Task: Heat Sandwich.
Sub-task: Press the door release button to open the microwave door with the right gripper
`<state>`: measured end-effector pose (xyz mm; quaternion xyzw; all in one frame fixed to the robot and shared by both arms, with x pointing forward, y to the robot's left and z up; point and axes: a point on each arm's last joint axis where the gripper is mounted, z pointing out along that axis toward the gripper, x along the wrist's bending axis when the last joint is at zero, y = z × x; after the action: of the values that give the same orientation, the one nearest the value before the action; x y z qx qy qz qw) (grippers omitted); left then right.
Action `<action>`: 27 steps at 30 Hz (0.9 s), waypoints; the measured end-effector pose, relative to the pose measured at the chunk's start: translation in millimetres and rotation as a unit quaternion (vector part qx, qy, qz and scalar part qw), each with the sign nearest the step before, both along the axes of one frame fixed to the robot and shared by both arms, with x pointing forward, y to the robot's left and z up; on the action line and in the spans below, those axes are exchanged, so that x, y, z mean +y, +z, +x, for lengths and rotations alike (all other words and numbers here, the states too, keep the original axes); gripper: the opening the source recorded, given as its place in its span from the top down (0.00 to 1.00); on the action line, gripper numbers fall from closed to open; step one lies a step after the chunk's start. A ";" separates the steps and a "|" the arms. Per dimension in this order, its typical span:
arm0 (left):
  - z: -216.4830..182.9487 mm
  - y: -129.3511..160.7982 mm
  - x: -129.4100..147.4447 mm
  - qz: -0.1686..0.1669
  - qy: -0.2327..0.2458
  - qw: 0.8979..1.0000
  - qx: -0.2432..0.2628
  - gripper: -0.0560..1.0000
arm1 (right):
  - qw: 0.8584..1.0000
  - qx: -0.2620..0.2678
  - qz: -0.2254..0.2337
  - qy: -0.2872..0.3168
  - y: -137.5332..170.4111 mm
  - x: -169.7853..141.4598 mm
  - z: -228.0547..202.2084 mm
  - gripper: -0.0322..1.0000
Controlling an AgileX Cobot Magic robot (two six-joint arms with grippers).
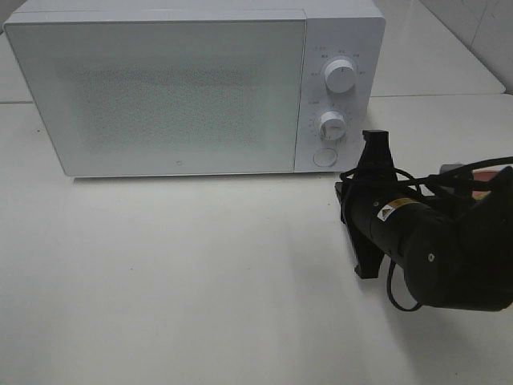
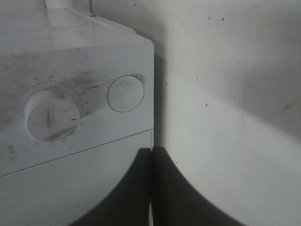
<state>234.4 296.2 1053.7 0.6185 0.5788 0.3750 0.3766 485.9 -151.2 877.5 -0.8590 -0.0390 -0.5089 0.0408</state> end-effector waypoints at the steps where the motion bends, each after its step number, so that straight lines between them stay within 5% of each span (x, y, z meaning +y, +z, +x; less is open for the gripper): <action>1: 0.0 0.0 0.0 0.000 0.000 1.000 0.000 0.03 | 1.000 0.000 0.003 0.000 -0.8 1.4 1.4 0.96; 27: 0.0 0.0 0.0 0.000 0.000 1.000 0.000 0.03 | 1.000 -0.010 -0.004 0.014 -16.9 -1.9 76.1 0.96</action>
<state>234.4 296.2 1053.7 0.6185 0.5788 0.3750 0.3766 562.0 -153.1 860.6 -0.8533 -0.0531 -0.5169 0.0444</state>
